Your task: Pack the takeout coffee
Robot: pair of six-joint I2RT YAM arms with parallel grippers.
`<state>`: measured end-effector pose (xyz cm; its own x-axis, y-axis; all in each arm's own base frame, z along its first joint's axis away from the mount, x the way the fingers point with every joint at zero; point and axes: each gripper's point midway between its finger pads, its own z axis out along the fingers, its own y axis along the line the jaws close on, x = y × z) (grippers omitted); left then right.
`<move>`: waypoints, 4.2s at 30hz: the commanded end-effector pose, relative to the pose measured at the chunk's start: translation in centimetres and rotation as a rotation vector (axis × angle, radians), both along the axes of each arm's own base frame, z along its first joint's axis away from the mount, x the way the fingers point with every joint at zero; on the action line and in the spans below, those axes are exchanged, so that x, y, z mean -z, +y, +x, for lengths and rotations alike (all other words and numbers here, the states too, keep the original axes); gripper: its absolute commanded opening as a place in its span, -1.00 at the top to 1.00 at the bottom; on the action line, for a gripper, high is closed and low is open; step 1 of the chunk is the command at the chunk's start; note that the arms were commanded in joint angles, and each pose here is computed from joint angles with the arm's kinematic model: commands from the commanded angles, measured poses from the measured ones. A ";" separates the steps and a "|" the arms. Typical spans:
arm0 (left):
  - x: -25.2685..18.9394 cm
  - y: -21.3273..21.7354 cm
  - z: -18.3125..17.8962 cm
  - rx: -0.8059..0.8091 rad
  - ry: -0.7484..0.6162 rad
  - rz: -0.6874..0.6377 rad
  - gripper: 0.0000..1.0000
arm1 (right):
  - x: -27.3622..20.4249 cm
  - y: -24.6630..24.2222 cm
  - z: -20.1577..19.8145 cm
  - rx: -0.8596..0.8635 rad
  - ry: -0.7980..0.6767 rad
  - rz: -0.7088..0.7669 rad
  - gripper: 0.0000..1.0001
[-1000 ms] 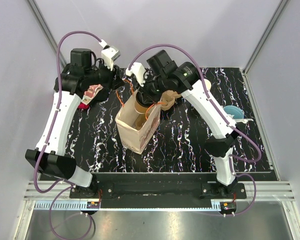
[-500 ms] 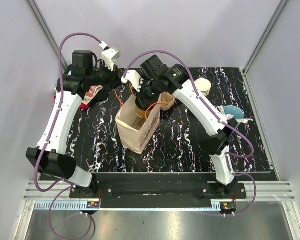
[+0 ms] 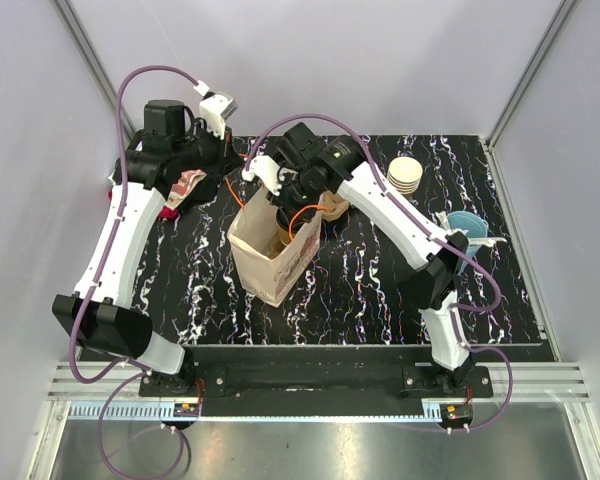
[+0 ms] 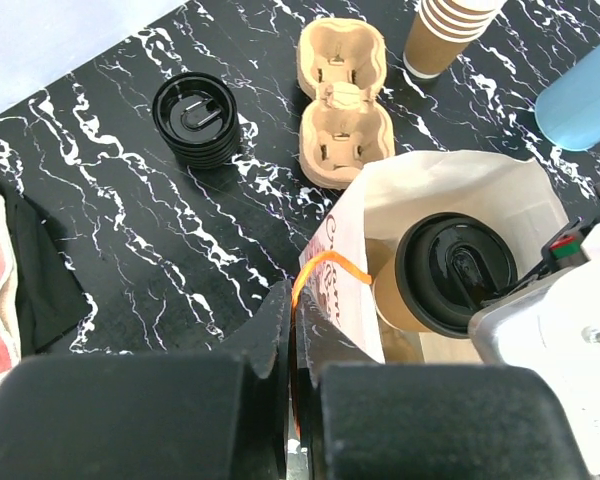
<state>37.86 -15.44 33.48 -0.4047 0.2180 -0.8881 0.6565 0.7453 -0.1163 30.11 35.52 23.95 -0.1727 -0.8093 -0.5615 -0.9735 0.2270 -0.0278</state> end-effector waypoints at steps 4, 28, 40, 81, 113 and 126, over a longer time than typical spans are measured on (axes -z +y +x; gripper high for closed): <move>-0.3 0.8 1.2 -0.056 -0.039 0.000 1.00 | 1.4 0.0 0.7 -0.004 -0.025 -0.053 1.00; -0.2 1.4 1.1 -0.084 -0.043 -0.004 1.00 | 3.2 0.1 2.4 0.027 -0.053 -0.058 1.00; -0.6 1.3 0.8 -0.079 -0.050 -0.012 1.00 | 3.6 0.2 2.5 0.026 -0.042 -0.054 1.00; -0.4 0.9 0.6 -0.058 -0.041 -0.030 1.00 | 3.1 0.8 4.3 0.089 -0.104 0.019 1.00; -0.8 0.9 0.4 -0.054 -0.048 -0.034 1.00 | 4.7 0.9 4.3 0.092 -0.078 0.017 1.00; -0.9 0.8 0.2 -0.053 -0.049 -0.036 1.00 | 5.4 0.9 4.2 0.090 -0.067 0.005 1.00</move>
